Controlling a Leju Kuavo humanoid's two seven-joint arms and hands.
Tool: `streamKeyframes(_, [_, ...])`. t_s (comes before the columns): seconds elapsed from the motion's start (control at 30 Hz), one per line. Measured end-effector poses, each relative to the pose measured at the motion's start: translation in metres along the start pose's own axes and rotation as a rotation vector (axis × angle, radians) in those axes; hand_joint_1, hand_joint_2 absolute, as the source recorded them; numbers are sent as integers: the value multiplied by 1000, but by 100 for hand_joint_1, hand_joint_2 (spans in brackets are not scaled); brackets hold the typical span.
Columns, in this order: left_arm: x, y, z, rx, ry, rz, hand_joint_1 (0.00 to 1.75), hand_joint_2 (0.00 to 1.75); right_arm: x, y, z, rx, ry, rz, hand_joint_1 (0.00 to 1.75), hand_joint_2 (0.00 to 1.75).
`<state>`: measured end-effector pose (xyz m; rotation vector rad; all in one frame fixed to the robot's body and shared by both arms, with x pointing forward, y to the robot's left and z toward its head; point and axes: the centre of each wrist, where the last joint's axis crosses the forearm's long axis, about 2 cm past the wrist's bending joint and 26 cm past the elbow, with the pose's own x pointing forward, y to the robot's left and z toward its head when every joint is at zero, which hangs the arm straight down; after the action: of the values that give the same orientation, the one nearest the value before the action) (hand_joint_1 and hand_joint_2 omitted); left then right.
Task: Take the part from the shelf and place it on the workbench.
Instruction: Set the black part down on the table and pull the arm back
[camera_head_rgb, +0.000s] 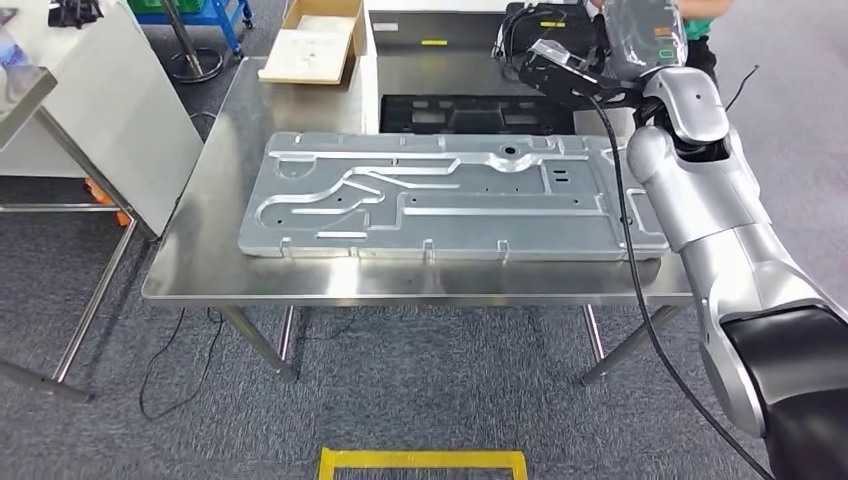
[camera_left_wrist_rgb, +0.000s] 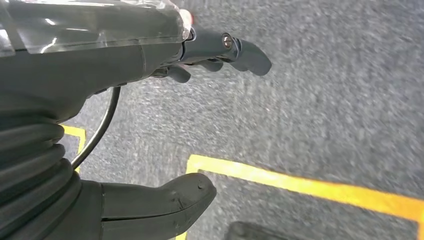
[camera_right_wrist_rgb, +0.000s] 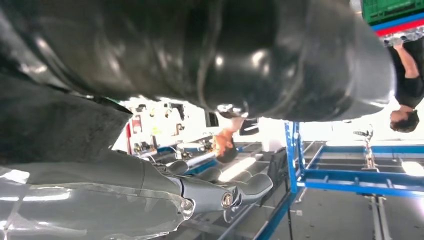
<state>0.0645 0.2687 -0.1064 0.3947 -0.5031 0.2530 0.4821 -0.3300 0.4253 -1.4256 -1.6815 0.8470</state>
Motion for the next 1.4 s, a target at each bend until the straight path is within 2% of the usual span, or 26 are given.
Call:
streamKeyframes(0.6, [1,2,-1,4,-2,-11,0,175,-12,19,20,-58,28,-11,0,0])
streamKeyframes(0.97, [-1,2,0,-1,-2,-23,0,175,-13,12,24,-154,22,-38,0,0])
streamKeyframes(1.4, [3,1,-2,-7,-13,-30,0,175,-36,3,38,-228,46,-32,0,0])
